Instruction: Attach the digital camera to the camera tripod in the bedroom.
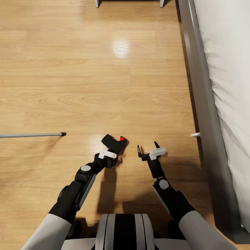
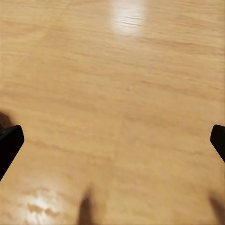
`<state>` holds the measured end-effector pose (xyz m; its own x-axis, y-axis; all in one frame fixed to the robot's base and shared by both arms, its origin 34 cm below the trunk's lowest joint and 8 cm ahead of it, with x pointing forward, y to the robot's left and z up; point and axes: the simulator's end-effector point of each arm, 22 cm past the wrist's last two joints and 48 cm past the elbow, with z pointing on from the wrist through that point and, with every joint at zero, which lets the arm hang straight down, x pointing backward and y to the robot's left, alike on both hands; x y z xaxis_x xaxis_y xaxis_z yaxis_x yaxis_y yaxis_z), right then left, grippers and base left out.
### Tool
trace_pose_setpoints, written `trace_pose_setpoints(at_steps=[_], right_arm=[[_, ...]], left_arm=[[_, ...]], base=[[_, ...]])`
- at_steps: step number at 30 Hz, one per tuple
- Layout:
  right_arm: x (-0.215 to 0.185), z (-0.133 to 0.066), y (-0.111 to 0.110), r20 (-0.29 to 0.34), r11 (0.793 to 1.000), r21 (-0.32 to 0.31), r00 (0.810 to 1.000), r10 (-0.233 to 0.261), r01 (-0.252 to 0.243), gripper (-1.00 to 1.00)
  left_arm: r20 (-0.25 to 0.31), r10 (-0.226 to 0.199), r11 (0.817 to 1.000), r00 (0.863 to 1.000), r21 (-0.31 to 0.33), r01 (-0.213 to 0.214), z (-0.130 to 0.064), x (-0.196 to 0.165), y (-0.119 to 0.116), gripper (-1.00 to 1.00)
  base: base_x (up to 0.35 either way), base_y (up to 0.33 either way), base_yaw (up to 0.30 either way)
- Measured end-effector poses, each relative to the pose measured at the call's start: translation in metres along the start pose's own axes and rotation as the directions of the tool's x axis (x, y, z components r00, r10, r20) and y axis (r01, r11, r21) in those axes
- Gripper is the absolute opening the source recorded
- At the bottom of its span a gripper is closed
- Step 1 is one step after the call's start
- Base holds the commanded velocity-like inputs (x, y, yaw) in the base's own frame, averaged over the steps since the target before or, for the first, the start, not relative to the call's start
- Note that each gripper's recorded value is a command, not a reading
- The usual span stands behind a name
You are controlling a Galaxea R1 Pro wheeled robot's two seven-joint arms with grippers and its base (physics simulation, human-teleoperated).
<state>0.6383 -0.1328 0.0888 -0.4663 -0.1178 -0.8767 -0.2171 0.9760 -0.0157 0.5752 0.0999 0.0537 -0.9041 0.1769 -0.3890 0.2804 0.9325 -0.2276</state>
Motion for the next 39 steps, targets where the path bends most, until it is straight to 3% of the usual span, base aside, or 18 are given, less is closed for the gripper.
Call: trace_pose_setpoints(at_steps=[16,17,39], right_arm=[[0.0,0.0,0.0,0.0,1.0,0.0,1.0,0.0,0.0,1.0],[0.0,0.0,0.0,0.0,1.0,0.0,1.0,0.0,0.0,1.0],[0.0,0.0,0.0,0.0,1.0,0.0,1.0,0.0,0.0,1.0]], left_arm=[[0.012,-0.018,1.0,1.0,0.011,0.018,0.002,-0.007,-0.014,1.0],[0.012,-0.019,1.0,1.0,0.011,0.019,0.002,-0.007,-0.014,-1.0],[0.017,-0.032,0.999,0.999,0.024,0.031,0.005,-0.005,-0.022,-1.0]], base=[[0.0,0.0,0.0],[0.0,0.0,0.0],[0.0,0.0,0.0]])
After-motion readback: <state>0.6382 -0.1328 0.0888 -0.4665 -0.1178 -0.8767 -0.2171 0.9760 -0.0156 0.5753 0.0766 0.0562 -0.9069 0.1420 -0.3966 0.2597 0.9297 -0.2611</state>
